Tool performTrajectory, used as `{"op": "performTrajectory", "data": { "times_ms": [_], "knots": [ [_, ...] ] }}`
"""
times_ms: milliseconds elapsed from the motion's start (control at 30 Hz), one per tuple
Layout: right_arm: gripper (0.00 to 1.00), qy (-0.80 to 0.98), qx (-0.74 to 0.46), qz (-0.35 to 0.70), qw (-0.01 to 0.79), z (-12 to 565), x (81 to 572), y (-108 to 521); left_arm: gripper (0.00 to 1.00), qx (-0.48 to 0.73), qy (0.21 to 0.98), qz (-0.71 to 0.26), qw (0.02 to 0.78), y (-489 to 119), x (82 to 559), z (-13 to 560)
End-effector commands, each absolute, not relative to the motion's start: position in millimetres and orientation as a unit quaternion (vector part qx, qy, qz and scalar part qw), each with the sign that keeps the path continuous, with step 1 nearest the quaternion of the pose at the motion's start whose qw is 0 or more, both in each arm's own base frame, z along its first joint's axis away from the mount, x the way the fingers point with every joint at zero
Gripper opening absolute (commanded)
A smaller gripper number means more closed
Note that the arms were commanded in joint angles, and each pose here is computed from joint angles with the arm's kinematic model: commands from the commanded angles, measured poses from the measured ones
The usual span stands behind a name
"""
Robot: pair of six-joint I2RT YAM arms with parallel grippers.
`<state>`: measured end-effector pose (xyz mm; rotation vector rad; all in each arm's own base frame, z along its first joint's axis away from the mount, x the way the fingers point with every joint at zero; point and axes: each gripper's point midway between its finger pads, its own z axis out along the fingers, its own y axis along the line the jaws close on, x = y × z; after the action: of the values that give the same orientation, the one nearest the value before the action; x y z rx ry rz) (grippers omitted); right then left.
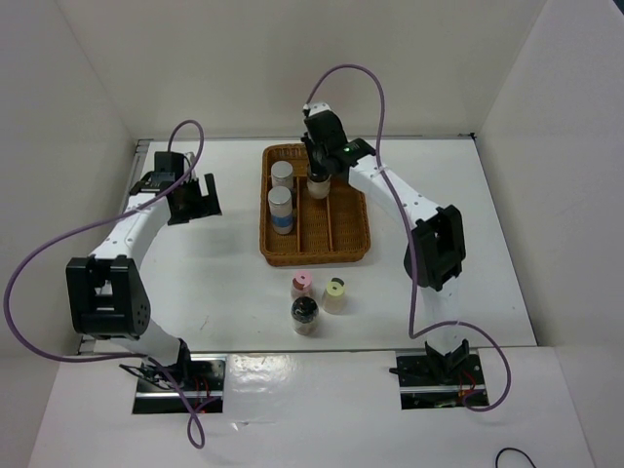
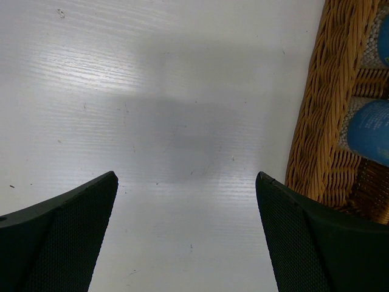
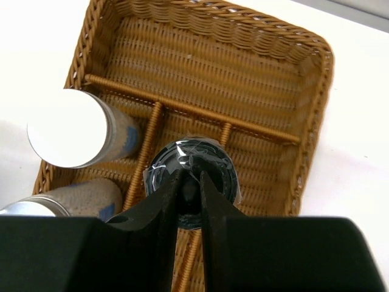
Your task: Organize the condiment bottles
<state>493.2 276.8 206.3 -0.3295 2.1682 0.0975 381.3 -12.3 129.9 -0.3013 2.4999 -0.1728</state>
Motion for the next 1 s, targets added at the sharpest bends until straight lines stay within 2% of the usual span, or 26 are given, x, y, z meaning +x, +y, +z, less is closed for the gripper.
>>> {"op": "performTrajectory", "data": {
  "times_ms": [0, 667, 767, 800, 867, 900, 967],
  "knots": [
    [0.00, 0.849, -0.133, 0.076, 0.505, 239.3, 512.0, 297.3, 1.00, -0.103, 0.940, -0.068, 0.318, -10.9, 392.6, 139.1],
    [0.00, 0.868, -0.138, 0.063, 0.472, 181.6, 524.9, 306.5, 1.00, -0.104, 0.943, -0.067, 0.309, -10.7, 400.4, 131.4],
    [0.07, 0.871, -0.140, 0.061, 0.468, 173.6, 523.6, 305.6, 1.00, -0.104, 0.943, -0.067, 0.309, -10.7, 400.4, 131.4],
    [0.18, 0.871, -0.140, 0.061, 0.468, 173.6, 523.6, 305.6, 1.00, -0.102, 0.943, -0.071, 0.308, -12.3, 400.3, 131.5],
    [0.32, 0.875, -0.142, 0.057, 0.460, 165.8, 521.2, 304.0, 1.00, -0.102, 0.943, -0.071, 0.308, -12.3, 400.3, 131.5],
    [0.50, 0.875, -0.136, 0.061, 0.461, 171.2, 519.2, 303.2, 1.00, -0.102, 0.942, -0.072, 0.312, -12.3, 400.1, 135.0],
    [0.61, 0.878, -0.128, 0.053, 0.458, 169.6, 514.9, 296.8, 1.00, -0.102, 0.942, -0.072, 0.313, -12.3, 400.1, 135.0]
  ]
}}
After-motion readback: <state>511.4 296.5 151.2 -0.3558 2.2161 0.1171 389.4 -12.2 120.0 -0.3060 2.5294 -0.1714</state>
